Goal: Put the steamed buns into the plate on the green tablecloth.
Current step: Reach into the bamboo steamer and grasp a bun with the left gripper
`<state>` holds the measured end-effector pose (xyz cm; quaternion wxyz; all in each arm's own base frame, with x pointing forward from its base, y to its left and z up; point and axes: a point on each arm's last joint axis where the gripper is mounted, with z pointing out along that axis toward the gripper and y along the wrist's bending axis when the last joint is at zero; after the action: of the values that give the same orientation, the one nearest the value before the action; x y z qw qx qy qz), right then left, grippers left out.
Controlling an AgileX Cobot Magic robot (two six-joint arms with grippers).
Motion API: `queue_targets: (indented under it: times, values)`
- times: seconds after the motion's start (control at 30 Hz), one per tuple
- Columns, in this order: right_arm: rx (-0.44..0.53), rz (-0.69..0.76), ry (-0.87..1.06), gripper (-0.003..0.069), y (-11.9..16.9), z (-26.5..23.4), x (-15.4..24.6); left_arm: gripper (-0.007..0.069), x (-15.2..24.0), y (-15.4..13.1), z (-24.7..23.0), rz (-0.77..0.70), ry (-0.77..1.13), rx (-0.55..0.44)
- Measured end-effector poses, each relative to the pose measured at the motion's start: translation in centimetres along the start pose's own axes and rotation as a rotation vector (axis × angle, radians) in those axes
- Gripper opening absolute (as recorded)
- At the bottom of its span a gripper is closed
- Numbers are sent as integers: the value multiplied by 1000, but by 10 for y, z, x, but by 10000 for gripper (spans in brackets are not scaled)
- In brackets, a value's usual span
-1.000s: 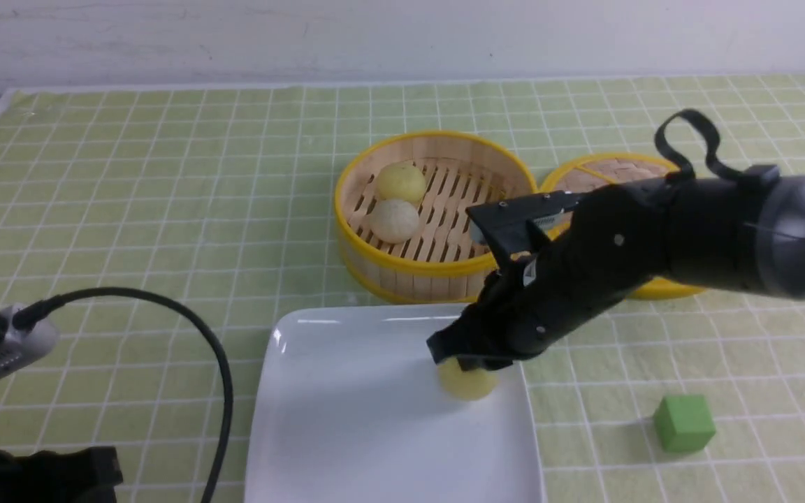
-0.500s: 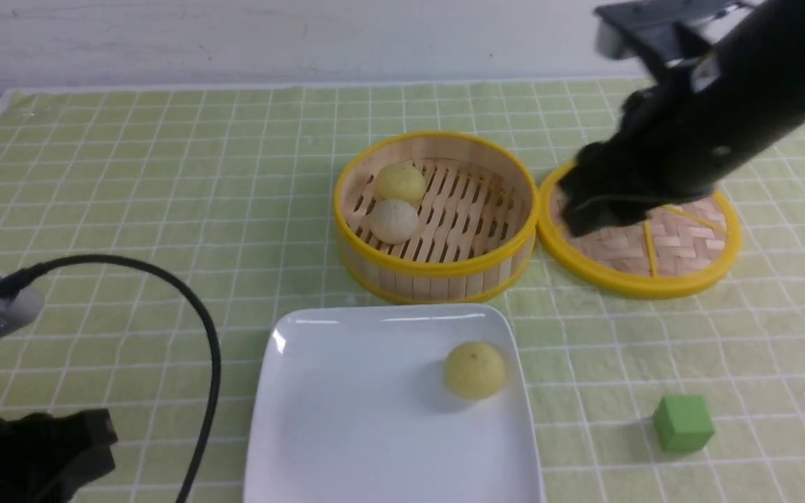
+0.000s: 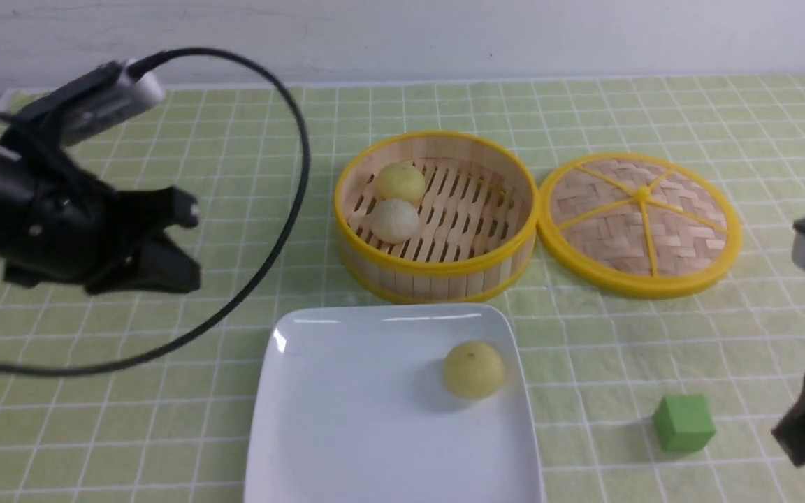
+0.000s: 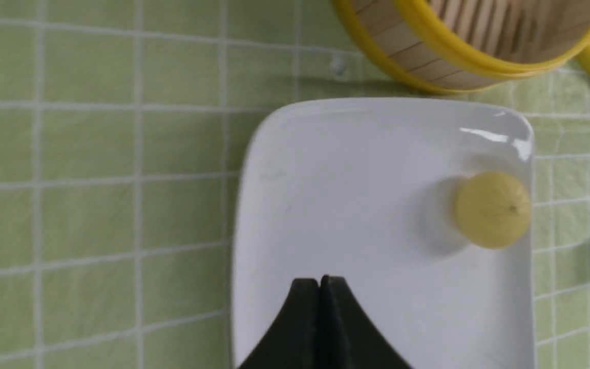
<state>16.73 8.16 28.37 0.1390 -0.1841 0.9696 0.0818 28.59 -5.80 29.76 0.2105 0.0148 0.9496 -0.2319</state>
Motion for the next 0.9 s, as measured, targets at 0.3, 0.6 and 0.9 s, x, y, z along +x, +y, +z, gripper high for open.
queue_targets:
  times: [0.3,0.6,0.9]
  values:
    - [21,-2,-25,-10,-5,21,13,77,-57,-70,71,156,53,58]
    - [24,-4,-53,-6,-5,20,10,325,-96,-112,143,390,3,-128]
    - [4,9,-53,1,-3,20,10,349,-93,-104,200,510,41,-245]
